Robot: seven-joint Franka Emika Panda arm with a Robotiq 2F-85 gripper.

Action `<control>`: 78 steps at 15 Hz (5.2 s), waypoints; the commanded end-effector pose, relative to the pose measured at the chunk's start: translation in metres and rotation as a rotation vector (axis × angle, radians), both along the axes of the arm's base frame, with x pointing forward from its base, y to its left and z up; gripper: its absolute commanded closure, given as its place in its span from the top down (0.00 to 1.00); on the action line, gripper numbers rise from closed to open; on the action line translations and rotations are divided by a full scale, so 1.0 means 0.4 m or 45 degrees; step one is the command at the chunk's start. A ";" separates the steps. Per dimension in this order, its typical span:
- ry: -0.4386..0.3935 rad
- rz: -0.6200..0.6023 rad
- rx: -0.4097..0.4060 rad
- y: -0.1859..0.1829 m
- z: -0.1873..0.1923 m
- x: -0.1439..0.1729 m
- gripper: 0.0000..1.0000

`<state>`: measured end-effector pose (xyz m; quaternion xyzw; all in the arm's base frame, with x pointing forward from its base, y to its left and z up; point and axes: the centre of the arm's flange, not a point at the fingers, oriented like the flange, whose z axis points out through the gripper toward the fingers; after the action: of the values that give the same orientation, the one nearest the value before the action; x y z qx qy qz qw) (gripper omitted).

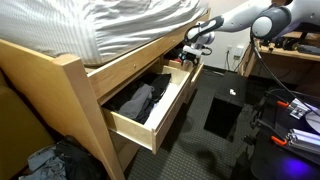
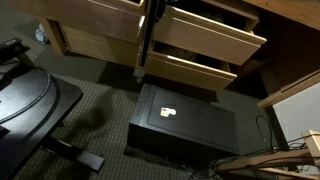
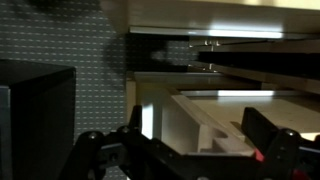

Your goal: Open the top right drawer and close the top left drawer.

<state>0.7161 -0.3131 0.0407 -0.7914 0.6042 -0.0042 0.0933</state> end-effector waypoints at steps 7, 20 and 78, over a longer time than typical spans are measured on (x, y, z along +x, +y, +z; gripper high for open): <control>0.501 -0.006 -0.249 -0.126 0.044 0.101 1.00; 0.261 0.014 -0.223 -0.063 0.324 -0.080 1.00; -0.020 1.633 -0.185 0.846 0.465 0.061 1.00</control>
<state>0.8007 -0.0167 0.2272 -0.9976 0.0534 0.0266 0.0341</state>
